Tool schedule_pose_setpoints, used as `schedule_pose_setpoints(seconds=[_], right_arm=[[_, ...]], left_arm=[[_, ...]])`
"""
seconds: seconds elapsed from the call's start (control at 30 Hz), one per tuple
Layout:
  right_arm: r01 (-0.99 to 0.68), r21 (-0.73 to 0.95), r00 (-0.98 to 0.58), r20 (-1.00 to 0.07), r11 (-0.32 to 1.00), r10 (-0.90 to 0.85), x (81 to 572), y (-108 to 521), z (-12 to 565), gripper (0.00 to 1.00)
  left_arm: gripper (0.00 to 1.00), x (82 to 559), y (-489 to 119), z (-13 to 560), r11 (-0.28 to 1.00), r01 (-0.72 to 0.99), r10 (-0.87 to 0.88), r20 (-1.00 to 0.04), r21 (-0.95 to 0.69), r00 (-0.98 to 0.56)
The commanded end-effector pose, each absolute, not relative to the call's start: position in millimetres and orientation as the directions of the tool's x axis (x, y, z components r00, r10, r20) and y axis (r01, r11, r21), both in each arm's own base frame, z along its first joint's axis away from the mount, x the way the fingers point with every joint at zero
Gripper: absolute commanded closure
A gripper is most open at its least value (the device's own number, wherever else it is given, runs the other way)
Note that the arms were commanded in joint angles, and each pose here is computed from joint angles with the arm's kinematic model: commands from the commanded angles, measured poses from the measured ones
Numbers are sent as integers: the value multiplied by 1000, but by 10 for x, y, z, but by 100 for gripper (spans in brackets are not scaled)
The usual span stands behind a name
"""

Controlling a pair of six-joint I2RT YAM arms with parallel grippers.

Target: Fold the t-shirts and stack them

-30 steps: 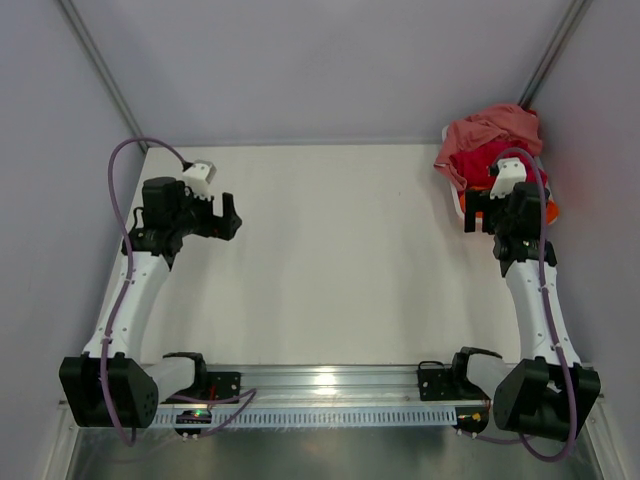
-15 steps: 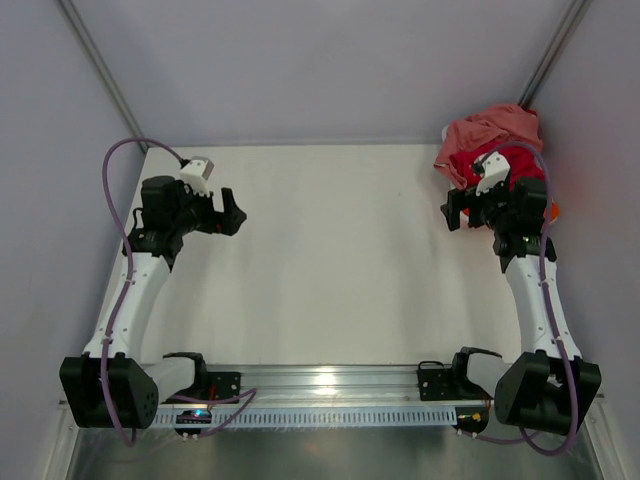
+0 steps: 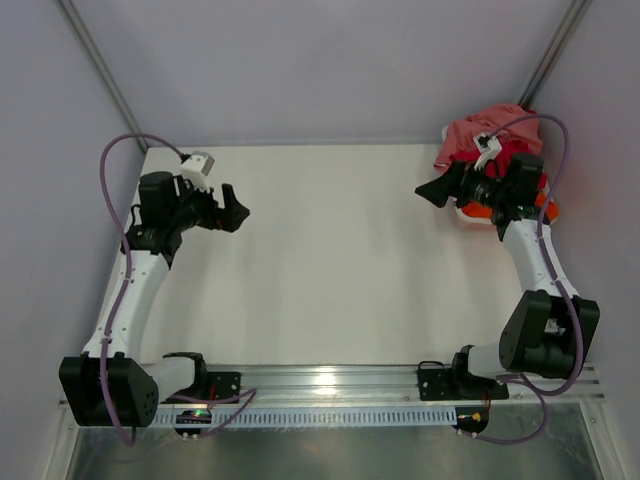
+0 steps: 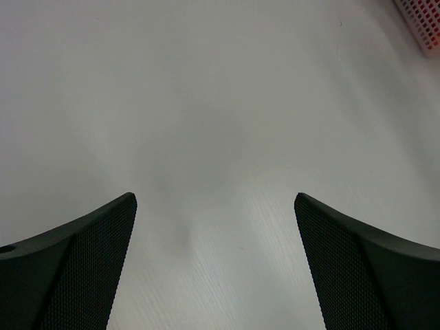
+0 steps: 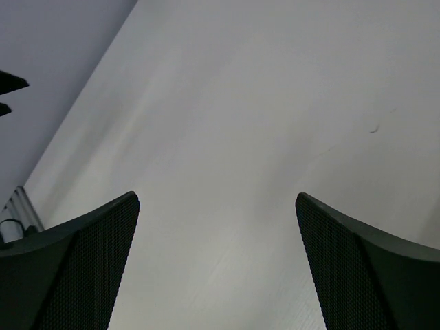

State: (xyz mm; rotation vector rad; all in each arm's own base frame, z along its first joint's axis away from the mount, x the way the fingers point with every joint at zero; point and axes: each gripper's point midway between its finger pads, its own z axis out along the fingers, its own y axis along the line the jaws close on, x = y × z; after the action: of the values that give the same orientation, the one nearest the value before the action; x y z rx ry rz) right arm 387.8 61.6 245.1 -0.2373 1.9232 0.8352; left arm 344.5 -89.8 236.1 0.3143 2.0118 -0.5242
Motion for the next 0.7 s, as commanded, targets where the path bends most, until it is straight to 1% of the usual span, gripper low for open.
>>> schedule_pose_setpoints(seconds=[0.0, 0.03, 0.07, 0.1, 0.13, 0.17, 0.2, 0.23, 0.27, 0.33, 0.37, 0.4, 0.43, 0.47, 0.5, 0.53, 0.6, 0.63, 0.67], right_arm=[[-660, 526, -473, -845, 537, 247, 3703, 919, 2807, 1], [-702, 546, -494, -836, 458, 239, 3589, 1022, 2858, 1], [-823, 451, -413, -893, 345, 181, 3423, 1140, 3044, 0], [-824, 473, -436, -881, 310, 185, 3347, 1202, 2992, 1], [-821, 485, -440, -874, 301, 206, 3280, 1251, 3066, 1], [-869, 367, -307, -926, 332, 220, 3294, 1278, 3213, 1], [-873, 351, -282, -930, 339, 237, 3212, 1302, 3117, 1], [-895, 279, -197, -948, 348, 251, 3101, 1337, 3227, 1], [-899, 240, -132, -946, 367, 296, 3048, 1378, 3260, 1], [-911, 200, -92, -951, 361, 295, 2962, 1442, 3329, 1], [-906, 241, -143, -948, 347, 284, 2949, 1484, 3282, 1], [-913, 235, -160, -959, 333, 235, 2980, 1564, 3324, 1], [-880, 352, -286, -929, 318, 236, 2974, 1598, 3172, 1], [-898, 304, -254, -948, 318, 189, 3007, 1671, 3264, 1], [-887, 322, -281, -945, 331, 166, 3045, 1699, 3232, 1], [-851, 419, -399, -908, 317, 127, 2989, 1776, 3062, 1], [-879, 384, -378, -923, 283, 80, 2954, 1902, 3055, 1], [-908, 352, -345, -936, 227, 75, 2874, 1955, 3017, 1], [-905, 380, -368, -925, 191, 96, 2775, 1990, 3040, 1]], left_arm=[[1, 3505, -980, 2627, 845, 473, -26, -904, -249, -428], [1, 3503, -996, 2624, 840, 477, -31, -901, -258, -432], [1, 3492, -1030, 2601, 827, 491, -32, -896, -272, -442], [1, 3482, -1048, 2601, 820, 499, -32, -894, -278, -446], [1, 3456, -1097, 2607, 801, 523, -27, -891, -291, -453], [1, 3378, -1169, 2621, 764, 574, 1, -888, -296, -459], [1, 3369, -1193, 2592, 749, 590, 13, -884, -301, -468], [1, 3370, -1203, 2591, 744, 595, 16, -883, -303, -469], [1, 3363, -1216, 2598, 739, 596, 9, -880, -314, -474], [1, 3366, -1214, 2597, 739, 594, 6, -878, -319, -479], [1, 3366, -1217, 2592, 739, 594, 7, -878, -318, -479], [1, 3366, -1223, 2589, 737, 593, 2, -876, -325, -482], [1, 3361, -1232, 2588, 732, 597, 2, -875, -328, -484], [1, 3352, -1240, 2587, 727, 599, -2, -872, -337, -489], [1, 3339, -1261, 2594, 716, 606, -5, -871, -347, -492], [1, 3337, -1273, 2586, 712, 607, -6, -867, -354, -498], [1, 3328, -1288, 2574, 705, 606, -14, -861, -369, -509], [1, 3324, -1300, 2564, 700, 609, -13, -859, -373, -511], [1, 3318, -1306, 2560, 697, 610, -14, -857, -378, -515]])
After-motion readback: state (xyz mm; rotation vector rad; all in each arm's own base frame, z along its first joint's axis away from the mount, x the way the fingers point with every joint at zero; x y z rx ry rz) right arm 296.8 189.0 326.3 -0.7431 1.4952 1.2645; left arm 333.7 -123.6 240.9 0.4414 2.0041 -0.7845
